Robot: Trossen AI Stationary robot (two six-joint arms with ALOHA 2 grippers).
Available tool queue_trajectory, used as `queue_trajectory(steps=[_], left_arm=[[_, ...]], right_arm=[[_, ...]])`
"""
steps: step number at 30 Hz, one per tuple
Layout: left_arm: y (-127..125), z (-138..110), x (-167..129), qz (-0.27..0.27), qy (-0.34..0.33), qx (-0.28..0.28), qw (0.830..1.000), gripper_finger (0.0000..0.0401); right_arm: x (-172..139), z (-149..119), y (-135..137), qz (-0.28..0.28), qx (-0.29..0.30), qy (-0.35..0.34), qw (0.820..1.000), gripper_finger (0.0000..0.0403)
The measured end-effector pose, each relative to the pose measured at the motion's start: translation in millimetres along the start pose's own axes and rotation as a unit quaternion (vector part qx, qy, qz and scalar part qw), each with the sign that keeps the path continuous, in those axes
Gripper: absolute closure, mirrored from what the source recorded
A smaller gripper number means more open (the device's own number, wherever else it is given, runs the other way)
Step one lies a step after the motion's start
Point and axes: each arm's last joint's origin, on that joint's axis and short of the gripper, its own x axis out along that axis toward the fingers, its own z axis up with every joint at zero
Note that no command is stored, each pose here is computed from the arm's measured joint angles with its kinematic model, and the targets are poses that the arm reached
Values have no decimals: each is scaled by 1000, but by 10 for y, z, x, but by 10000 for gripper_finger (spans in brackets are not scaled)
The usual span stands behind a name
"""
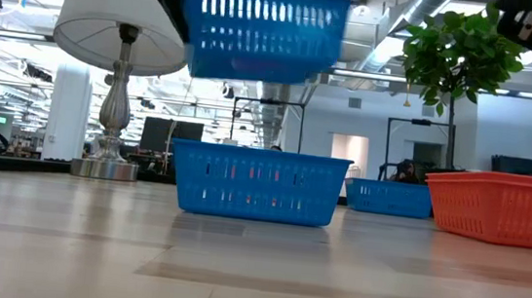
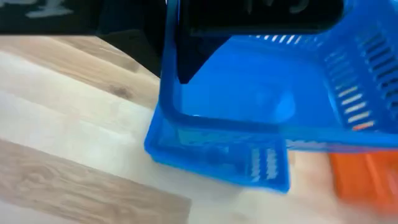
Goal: Stack baskets by color
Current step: Stack the top left blue bin on top of the bottom blue bin
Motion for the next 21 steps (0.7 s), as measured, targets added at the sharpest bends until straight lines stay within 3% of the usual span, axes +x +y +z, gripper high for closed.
queue_trajectory(steps=[9,13,21], left_arm=[[140,39,460,-36,-4,83,996,401],[229,-54,498,-40,-33,68,996,401],[216,-177,611,-65,-30,78,994,401]], right_arm=[[31,93,-60,-10,45,-19,999,267],[33,102,-62,-10,52,-22,998,267],[33,100,-62,-10,60,-21,998,267]])
